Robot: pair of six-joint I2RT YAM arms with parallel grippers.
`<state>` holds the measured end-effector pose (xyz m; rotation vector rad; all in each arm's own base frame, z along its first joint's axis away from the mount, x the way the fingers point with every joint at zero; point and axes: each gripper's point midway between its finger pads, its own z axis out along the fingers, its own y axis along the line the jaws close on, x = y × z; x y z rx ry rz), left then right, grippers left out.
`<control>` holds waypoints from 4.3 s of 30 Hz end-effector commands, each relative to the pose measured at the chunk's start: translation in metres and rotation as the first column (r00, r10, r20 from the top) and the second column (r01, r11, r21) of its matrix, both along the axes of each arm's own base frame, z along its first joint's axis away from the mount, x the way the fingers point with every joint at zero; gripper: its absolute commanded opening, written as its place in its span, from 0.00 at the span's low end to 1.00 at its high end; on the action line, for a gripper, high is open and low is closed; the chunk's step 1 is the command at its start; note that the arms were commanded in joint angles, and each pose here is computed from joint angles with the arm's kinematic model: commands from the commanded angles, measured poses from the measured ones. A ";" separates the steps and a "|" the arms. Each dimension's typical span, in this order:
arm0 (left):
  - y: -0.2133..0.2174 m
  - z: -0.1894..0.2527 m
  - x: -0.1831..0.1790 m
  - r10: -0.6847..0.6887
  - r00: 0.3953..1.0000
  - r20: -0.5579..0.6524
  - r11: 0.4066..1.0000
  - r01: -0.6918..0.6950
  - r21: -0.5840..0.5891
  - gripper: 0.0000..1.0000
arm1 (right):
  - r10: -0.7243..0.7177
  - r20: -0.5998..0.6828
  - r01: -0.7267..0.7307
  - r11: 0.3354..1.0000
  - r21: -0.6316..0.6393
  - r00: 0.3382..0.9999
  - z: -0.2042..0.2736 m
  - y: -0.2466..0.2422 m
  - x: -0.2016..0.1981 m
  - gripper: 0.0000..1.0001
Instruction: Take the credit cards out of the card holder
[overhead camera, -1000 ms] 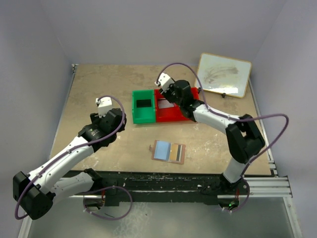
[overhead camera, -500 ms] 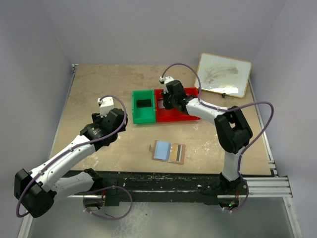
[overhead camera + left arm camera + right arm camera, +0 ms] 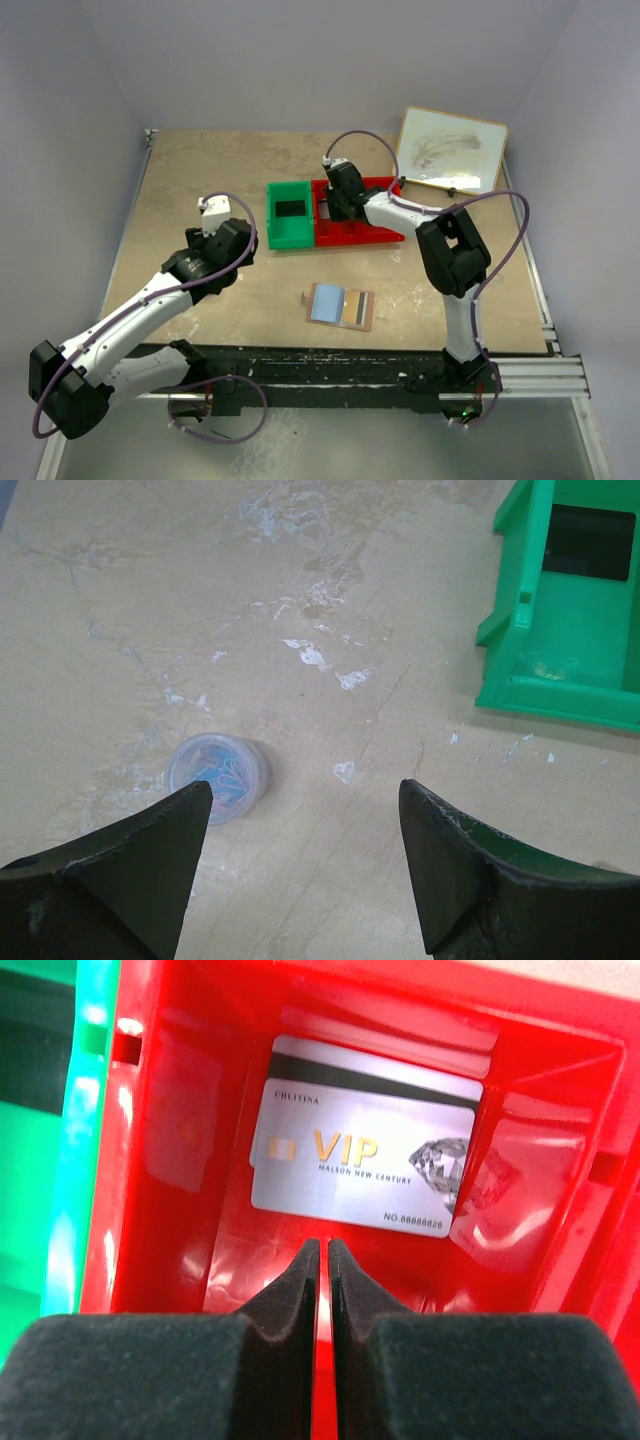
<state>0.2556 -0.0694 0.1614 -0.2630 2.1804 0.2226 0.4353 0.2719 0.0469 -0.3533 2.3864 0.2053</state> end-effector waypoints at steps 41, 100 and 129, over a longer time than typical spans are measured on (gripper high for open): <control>-0.004 0.016 0.008 -0.004 0.999 0.041 1.000 0.005 -0.021 0.73 | -0.112 0.013 0.113 0.987 -0.116 0.994 -0.035 0.006 0.012 0.11; -0.274 -0.091 0.003 -0.723 0.664 -0.191 0.687 0.658 -0.310 0.72 | 0.303 -0.369 -0.008 0.782 0.623 0.878 -0.003 -0.030 -0.337 0.48; -0.247 -0.118 -0.066 -0.706 0.688 -0.169 0.673 0.577 -0.463 0.67 | -0.115 -0.369 0.313 0.781 0.541 0.922 -0.014 -0.049 -0.248 0.50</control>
